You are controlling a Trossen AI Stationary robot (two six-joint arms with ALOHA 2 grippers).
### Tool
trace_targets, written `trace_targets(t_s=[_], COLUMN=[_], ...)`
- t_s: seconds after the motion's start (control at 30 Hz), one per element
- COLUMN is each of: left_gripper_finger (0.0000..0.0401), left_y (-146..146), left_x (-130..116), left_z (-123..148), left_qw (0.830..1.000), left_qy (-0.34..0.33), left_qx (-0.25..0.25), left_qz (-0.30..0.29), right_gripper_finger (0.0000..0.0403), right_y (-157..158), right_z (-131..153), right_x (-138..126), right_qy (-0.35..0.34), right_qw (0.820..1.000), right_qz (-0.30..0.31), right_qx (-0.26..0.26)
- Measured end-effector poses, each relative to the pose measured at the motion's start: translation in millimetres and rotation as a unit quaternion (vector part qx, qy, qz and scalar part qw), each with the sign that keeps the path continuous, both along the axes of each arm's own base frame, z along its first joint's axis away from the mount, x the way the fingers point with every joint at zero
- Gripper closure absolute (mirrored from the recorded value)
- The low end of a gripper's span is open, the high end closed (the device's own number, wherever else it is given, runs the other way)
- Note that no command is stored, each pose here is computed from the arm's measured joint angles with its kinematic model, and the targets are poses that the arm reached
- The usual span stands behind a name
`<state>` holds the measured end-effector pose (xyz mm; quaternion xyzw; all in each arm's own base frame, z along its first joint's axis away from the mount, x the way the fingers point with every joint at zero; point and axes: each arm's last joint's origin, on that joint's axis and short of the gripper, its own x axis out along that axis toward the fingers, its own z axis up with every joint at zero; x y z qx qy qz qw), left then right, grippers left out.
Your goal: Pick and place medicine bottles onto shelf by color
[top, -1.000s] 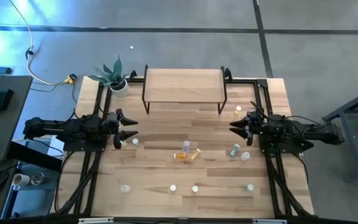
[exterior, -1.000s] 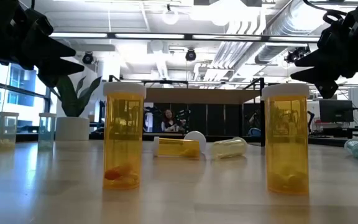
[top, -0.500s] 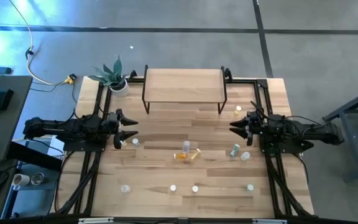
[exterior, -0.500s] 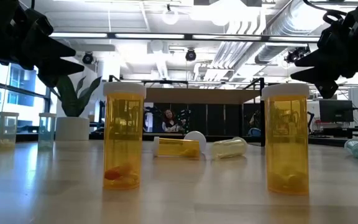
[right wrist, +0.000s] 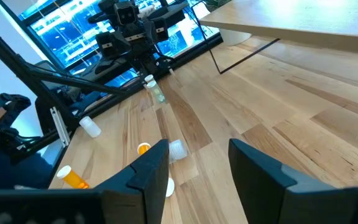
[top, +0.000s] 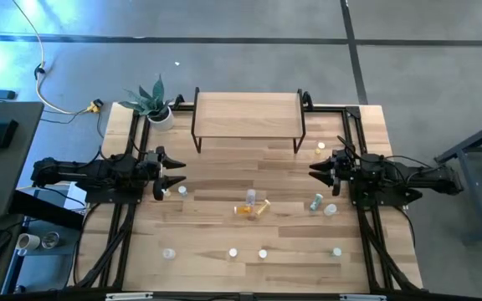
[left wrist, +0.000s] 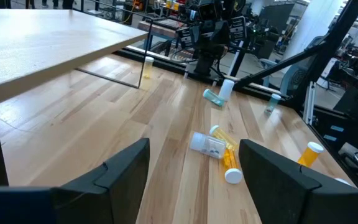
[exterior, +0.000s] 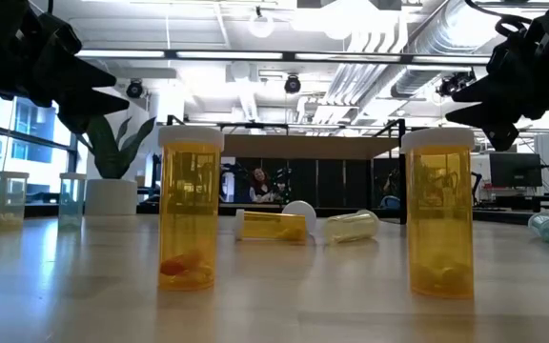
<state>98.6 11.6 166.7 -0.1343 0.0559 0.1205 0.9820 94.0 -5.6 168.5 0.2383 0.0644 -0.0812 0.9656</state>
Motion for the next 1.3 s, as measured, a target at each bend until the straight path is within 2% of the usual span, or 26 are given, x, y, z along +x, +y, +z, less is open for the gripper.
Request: trace_targets(t_s=[1.3], left_gripper_finger=[0.0162], left_y=[0.4], left_x=[-0.1], left_z=[0.1], left_qw=[1.0], left_qy=[-0.002], left_qx=[-0.004], left_qz=[0.007], right_gripper_finger=[0.0245], right_y=[0.0], right_z=[-0.1], right_x=[0.0], right_qy=[0.0], right_qw=[1.0], right_qz=[0.0], right_qx=[0.0])
